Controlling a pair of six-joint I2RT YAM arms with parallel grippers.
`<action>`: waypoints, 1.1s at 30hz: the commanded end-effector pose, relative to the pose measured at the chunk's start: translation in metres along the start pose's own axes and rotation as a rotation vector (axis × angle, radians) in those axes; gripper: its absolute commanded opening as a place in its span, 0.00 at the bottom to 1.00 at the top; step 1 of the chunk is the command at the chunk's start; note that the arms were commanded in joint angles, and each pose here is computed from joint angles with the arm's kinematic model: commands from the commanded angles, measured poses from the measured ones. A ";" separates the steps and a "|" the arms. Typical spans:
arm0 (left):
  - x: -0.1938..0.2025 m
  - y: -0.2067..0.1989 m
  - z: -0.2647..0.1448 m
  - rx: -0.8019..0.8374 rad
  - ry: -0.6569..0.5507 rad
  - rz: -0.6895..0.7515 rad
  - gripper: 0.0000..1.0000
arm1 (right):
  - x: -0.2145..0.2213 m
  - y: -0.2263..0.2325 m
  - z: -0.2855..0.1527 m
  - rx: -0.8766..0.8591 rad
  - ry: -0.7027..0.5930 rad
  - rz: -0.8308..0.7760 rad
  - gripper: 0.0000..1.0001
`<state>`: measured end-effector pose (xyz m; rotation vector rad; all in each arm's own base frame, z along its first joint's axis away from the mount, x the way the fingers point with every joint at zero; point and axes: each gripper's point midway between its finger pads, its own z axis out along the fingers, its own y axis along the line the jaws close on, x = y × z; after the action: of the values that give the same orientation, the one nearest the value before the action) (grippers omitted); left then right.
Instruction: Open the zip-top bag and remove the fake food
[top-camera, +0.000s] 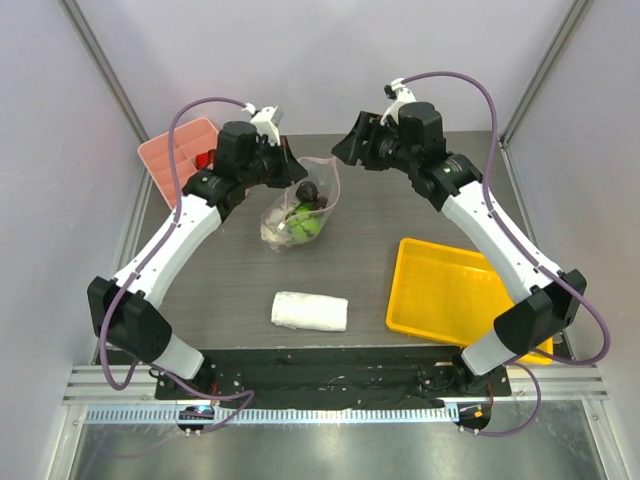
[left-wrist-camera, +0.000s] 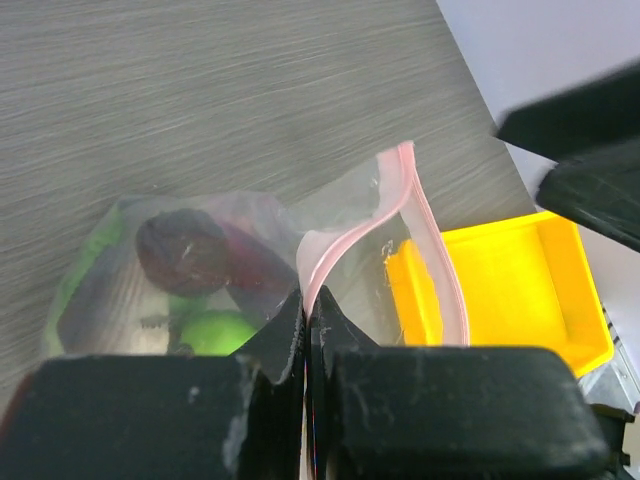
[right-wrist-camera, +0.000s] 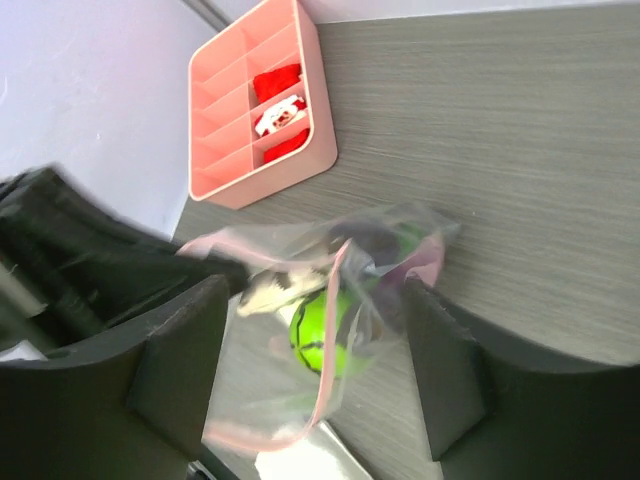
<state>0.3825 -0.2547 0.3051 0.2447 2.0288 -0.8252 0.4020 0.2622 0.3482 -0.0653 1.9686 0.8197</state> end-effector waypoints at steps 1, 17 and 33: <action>-0.025 -0.016 0.005 0.028 -0.083 -0.002 0.00 | 0.009 0.015 -0.016 -0.029 0.027 0.001 0.42; -0.008 -0.063 0.026 0.145 -0.100 -0.021 0.00 | 0.112 -0.023 0.004 0.105 0.186 -0.014 0.23; 0.011 -0.067 0.040 0.166 -0.091 -0.040 0.00 | 0.171 -0.095 0.001 0.313 0.283 -0.171 0.69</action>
<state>0.3637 -0.3284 0.2854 0.2633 2.0027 -0.9847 0.3411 0.2504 0.1717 -0.1506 2.3135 0.5088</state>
